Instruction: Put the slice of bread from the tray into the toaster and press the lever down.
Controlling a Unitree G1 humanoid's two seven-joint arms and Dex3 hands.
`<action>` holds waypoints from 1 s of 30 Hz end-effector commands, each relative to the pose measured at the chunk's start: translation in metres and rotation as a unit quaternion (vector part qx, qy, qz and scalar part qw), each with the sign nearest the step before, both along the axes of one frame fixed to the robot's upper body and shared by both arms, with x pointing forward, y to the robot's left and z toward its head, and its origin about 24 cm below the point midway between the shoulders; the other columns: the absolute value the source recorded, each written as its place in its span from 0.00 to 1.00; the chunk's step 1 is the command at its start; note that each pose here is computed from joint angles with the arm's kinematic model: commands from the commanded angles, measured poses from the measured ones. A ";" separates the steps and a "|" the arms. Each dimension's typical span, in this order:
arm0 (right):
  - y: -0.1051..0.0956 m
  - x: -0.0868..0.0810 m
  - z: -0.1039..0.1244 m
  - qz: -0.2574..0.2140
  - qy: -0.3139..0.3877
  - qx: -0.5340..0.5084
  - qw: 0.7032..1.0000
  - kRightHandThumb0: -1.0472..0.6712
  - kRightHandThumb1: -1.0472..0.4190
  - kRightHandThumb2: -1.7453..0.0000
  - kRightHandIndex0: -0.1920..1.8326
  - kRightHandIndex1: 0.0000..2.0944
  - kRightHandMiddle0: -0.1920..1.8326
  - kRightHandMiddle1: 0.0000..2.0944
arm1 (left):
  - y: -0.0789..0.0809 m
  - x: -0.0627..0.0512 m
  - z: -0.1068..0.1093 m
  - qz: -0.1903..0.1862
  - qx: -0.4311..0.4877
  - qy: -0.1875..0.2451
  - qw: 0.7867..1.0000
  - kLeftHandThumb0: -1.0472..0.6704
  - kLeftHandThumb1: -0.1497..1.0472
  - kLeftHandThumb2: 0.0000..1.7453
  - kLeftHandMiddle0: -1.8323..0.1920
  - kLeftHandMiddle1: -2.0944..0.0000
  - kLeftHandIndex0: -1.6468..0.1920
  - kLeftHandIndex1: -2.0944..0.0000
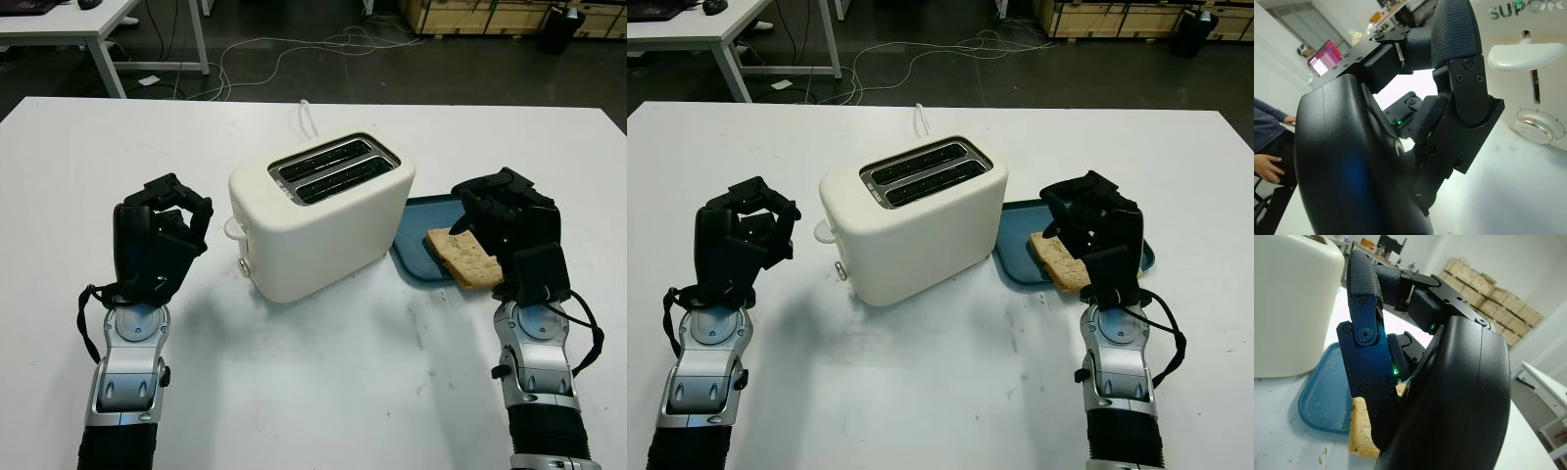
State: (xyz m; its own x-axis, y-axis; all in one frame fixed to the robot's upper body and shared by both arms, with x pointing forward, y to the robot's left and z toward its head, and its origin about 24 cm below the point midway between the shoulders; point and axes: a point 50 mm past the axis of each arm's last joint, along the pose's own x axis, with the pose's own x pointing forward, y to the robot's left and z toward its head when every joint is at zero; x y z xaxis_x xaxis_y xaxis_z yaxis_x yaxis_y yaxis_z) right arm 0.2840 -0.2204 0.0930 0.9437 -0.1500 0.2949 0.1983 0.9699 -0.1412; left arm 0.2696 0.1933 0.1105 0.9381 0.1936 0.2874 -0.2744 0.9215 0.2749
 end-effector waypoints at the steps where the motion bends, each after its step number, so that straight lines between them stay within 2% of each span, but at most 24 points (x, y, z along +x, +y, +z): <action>1: -0.001 0.001 0.003 -0.001 -0.006 0.003 1.000 0.28 0.09 0.87 0.58 0.72 0.55 0.51 | 0.000 0.000 0.004 -0.004 0.002 -0.010 1.000 0.15 0.66 0.49 0.26 0.28 0.32 0.28; 7: -0.001 0.000 0.002 0.001 -0.004 0.001 1.000 0.28 0.09 0.87 0.59 0.69 0.59 0.40 | -0.001 0.000 0.003 -0.005 0.002 -0.009 1.000 0.15 0.66 0.50 0.26 0.27 0.32 0.28; 12: -0.002 0.000 0.002 0.029 0.000 -0.025 0.999 0.30 0.09 0.85 0.59 0.69 0.61 0.34 | 0.000 0.000 0.003 -0.008 0.001 -0.010 1.000 0.15 0.65 0.50 0.26 0.28 0.31 0.28; 14: -0.005 -0.002 0.006 0.042 -0.017 -0.058 0.997 0.31 0.09 0.86 0.57 0.67 0.60 0.32 | 0.001 0.000 0.003 -0.008 0.000 -0.009 1.000 0.15 0.65 0.50 0.26 0.28 0.31 0.28; 16: -0.015 -0.008 0.017 0.044 -0.061 -0.136 0.988 0.30 0.09 0.88 0.54 0.61 0.58 0.28 | 0.001 0.000 0.003 -0.009 0.000 -0.009 1.000 0.15 0.65 0.51 0.26 0.28 0.31 0.28; 17: -0.021 -0.011 0.024 0.044 -0.081 -0.175 0.980 0.29 0.09 0.91 0.52 0.58 0.57 0.24 | 0.001 0.000 0.004 -0.009 0.000 -0.009 1.000 0.15 0.65 0.51 0.26 0.28 0.32 0.29; 19: -0.035 -0.020 0.036 0.042 -0.092 -0.255 0.961 0.28 0.10 0.98 0.52 0.42 0.57 0.13 | 0.002 0.000 0.004 -0.007 0.005 -0.009 1.000 0.15 0.65 0.50 0.26 0.28 0.32 0.29; 21: -0.047 -0.027 0.047 0.040 -0.093 -0.342 0.934 0.26 0.11 0.99 0.45 0.33 0.52 0.05 | 0.002 0.001 0.005 -0.005 0.008 -0.012 1.000 0.15 0.65 0.50 0.26 0.28 0.32 0.29; 25: -0.066 -0.040 0.057 0.039 -0.065 -0.499 0.863 0.21 0.11 1.00 0.32 0.21 0.41 0.00 | 0.002 0.002 0.006 -0.006 0.007 -0.017 1.000 0.15 0.66 0.50 0.26 0.28 0.31 0.28; 30: -0.077 -0.044 0.050 0.044 0.001 -0.588 0.807 0.20 0.13 1.00 0.24 0.15 0.31 0.00 | 0.003 0.003 0.007 -0.005 0.007 -0.020 1.000 0.15 0.66 0.49 0.26 0.28 0.32 0.30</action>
